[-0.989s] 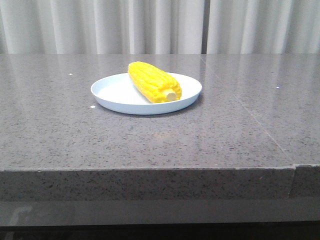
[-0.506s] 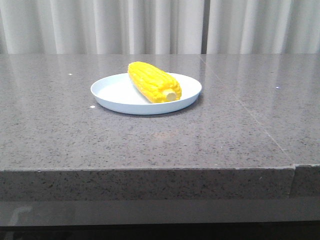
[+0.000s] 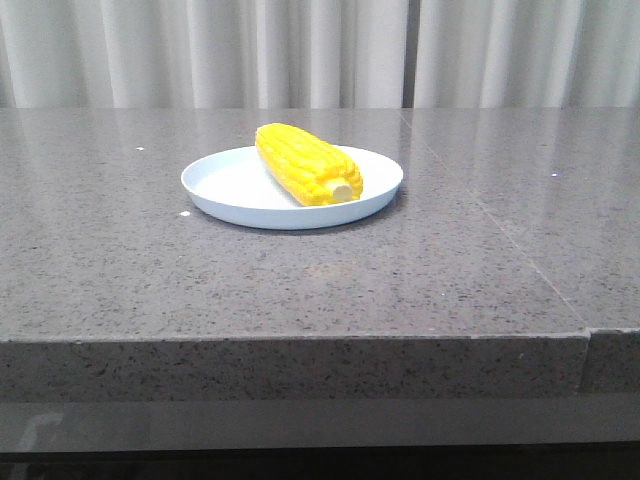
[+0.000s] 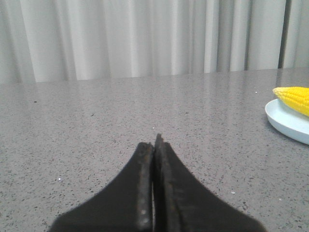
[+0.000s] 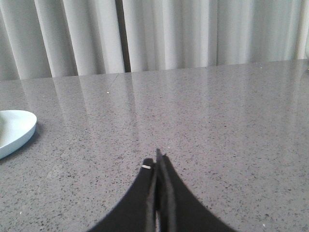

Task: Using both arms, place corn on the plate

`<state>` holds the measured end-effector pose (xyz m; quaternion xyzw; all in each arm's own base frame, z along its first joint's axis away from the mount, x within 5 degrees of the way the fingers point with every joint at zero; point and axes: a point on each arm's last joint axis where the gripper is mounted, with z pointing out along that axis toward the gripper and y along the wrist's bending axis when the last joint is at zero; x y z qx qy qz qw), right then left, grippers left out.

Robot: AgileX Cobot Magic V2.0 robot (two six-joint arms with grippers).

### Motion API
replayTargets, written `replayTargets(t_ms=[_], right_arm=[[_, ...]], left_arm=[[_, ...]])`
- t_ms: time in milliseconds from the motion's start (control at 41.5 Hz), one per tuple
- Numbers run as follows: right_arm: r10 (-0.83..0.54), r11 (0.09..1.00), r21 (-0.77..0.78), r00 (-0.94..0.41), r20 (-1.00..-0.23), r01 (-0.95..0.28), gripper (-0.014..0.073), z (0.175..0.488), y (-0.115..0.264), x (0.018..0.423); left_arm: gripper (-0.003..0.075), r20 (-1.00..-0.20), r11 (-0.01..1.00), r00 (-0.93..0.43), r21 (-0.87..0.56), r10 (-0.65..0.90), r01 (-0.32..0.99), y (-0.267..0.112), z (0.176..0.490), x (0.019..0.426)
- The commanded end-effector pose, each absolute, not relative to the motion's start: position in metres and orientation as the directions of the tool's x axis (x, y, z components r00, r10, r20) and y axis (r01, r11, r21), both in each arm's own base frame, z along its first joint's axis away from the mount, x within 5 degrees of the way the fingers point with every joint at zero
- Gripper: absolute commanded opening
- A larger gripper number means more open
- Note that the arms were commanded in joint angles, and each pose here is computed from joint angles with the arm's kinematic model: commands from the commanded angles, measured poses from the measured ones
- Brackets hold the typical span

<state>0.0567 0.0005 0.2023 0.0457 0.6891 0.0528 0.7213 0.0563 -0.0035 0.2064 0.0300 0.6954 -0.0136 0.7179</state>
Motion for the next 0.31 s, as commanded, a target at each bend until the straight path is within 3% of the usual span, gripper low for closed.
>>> replayTargets(t_ms=[0, 289], right_arm=[[0.126, 0.992, 0.125, 0.165, -0.978, -0.016, -0.0068, 0.2169, -0.0006, 0.0539], [0.126, 0.992, 0.125, 0.165, -0.978, -0.016, -0.0068, 0.2169, -0.0006, 0.0539]], left_arm=[[-0.0020, -0.991, 0.999, 0.130, 0.006, 0.001, 0.038, -0.0021, 0.2141, 0.0541], [-0.0020, -0.992, 1.000, 0.128, 0.006, 0.003, 0.018, -0.0010, 0.2139, 0.0543]])
